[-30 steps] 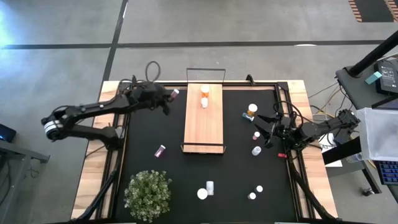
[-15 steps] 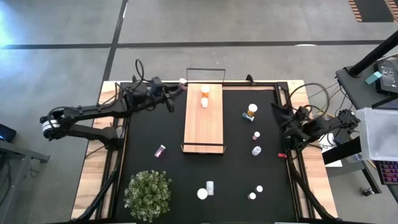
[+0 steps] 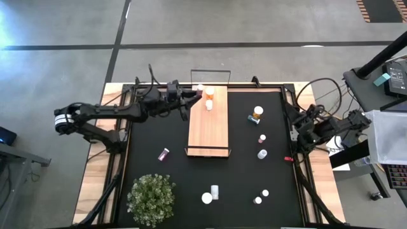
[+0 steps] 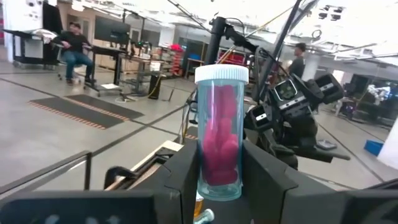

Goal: Pick and place medicine bottles onto shelf by color
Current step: Put the top left blue pill bottle on the shelf

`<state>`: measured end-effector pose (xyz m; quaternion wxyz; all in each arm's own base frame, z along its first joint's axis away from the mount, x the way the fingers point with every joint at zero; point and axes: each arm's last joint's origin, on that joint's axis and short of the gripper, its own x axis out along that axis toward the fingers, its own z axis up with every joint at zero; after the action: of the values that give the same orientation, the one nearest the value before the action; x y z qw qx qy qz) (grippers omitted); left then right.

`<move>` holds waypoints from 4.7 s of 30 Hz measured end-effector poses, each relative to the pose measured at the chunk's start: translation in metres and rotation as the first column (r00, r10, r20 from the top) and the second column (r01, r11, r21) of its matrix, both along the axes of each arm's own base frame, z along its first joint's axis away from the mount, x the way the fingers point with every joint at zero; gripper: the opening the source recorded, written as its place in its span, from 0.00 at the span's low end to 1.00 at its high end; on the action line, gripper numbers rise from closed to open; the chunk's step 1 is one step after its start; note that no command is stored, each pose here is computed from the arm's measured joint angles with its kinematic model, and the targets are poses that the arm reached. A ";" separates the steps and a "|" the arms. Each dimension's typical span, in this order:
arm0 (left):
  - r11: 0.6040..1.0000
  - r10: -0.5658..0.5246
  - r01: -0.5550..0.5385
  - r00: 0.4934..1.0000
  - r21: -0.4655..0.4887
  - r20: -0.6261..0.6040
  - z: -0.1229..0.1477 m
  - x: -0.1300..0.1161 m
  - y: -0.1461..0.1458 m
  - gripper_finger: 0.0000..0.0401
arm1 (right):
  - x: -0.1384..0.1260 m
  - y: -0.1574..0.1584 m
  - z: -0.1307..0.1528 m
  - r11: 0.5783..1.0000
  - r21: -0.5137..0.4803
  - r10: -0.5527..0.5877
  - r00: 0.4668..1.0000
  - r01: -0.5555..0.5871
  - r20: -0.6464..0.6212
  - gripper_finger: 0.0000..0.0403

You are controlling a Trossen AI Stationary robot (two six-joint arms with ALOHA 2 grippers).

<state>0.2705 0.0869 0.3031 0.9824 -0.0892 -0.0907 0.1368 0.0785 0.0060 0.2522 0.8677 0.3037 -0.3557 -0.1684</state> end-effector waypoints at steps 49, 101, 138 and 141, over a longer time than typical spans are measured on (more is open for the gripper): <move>0.789 -0.558 0.515 0.829 -0.336 -0.042 0.018 0.009 -0.014 0.22 | 0.155 0.052 0.129 0.979 -0.199 -0.171 0.670 0.034 -0.722 0.57; 0.699 -0.613 0.516 0.789 -0.495 -0.043 0.001 0.044 -0.003 0.22 | 0.226 -0.077 0.119 0.777 0.255 0.474 0.268 -0.575 -0.839 0.57; 0.714 -0.608 0.517 0.792 -0.471 -0.053 0.000 0.043 -0.001 0.34 | 0.239 -0.079 0.110 0.747 0.277 0.513 0.259 -0.605 -0.818 0.27; 0.715 -0.608 0.518 0.792 -0.470 -0.053 0.000 0.043 -0.001 0.40 | 0.239 -0.079 0.110 0.747 0.279 0.514 0.257 -0.604 -0.819 0.27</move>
<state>0.3136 0.0859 0.3028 0.9354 -0.3136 0.0745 -0.1454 0.3174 -0.0730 0.3621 0.9367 0.2431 0.2492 0.0381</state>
